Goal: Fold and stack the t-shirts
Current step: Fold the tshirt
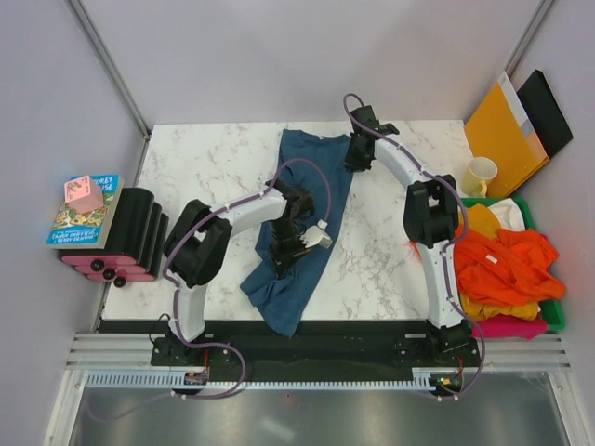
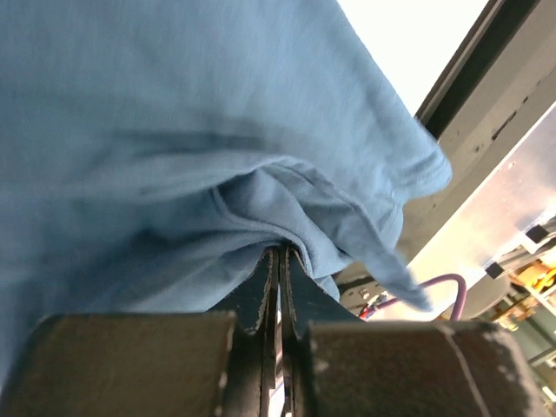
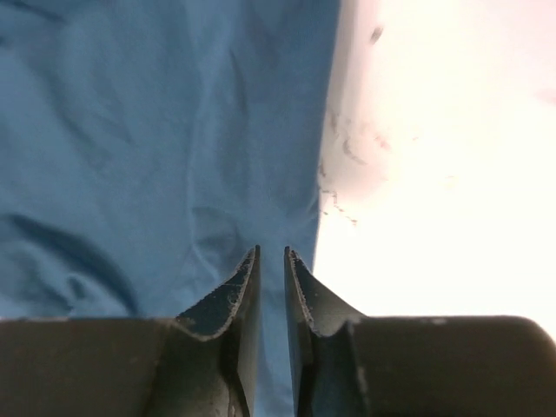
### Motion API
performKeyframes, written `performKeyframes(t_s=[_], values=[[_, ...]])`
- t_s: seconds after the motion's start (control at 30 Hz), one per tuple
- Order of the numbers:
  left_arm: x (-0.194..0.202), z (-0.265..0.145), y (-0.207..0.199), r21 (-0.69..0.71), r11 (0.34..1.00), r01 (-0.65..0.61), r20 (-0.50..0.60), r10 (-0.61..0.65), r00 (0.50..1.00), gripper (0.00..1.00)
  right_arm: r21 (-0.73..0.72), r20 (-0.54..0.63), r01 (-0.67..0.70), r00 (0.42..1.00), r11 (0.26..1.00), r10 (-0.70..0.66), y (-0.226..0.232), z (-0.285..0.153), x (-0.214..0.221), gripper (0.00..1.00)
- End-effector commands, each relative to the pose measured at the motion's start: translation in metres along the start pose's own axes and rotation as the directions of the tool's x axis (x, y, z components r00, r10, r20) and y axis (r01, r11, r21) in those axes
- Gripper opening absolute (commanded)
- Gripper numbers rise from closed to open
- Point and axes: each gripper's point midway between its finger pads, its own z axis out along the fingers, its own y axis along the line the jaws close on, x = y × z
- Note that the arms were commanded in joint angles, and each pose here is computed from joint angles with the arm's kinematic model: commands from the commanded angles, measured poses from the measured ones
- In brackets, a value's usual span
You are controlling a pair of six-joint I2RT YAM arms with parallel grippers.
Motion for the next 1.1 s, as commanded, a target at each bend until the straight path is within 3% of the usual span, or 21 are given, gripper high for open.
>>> performKeyframes(t_s=[0.0,0.1,0.13,0.23,0.3,0.37,0.5,0.7,0.9,1.07], values=[[0.001,-0.045,0.002,-0.066,0.996,0.052,0.165,-0.040,0.985,0.09,-0.075,0.255,0.000,0.967,0.997,0.019,0.019,-0.084,-0.073,0.26],[-0.005,-0.090,0.010,-0.099,0.991,0.094,0.332,-0.056,0.942,0.24,-0.128,0.338,-0.006,0.940,0.992,0.049,0.027,-0.122,-0.091,0.32],[-0.008,-0.106,0.013,-0.110,0.989,0.102,0.379,-0.053,0.924,0.36,-0.149,0.355,0.000,0.933,0.989,0.054,0.031,-0.137,-0.093,0.33],[-0.004,-0.137,0.027,-0.115,0.981,0.156,0.478,-0.083,0.874,0.41,-0.173,0.348,0.032,0.937,0.984,0.031,0.038,-0.157,-0.076,0.33],[0.001,-0.148,0.040,-0.097,0.976,0.193,0.526,-0.114,0.843,0.41,-0.199,0.355,0.071,0.935,0.977,0.004,0.050,-0.176,-0.059,0.33],[0.006,-0.148,0.049,-0.073,0.969,0.236,0.546,-0.160,0.822,0.41,-0.175,0.298,0.104,0.953,0.979,-0.048,0.045,-0.167,-0.021,0.32],[0.020,-0.137,0.085,-0.075,0.931,0.356,0.575,-0.251,0.779,0.40,-0.171,0.244,0.202,0.957,0.964,-0.157,0.054,-0.175,0.080,0.30],[0.039,-0.106,0.094,-0.031,0.907,0.420,0.536,-0.339,0.773,0.37,-0.141,0.215,0.178,0.966,0.974,-0.146,0.036,-0.181,0.178,0.30],[0.042,-0.095,0.094,-0.020,0.900,0.436,0.533,-0.359,0.766,0.37,-0.132,0.226,0.138,0.968,0.982,-0.106,0.025,-0.176,0.212,0.29],[0.021,-0.121,0.112,-0.055,0.893,0.447,0.624,-0.319,0.714,0.37,-0.113,0.341,0.125,0.937,0.986,-0.080,0.041,-0.182,0.171,0.30]])
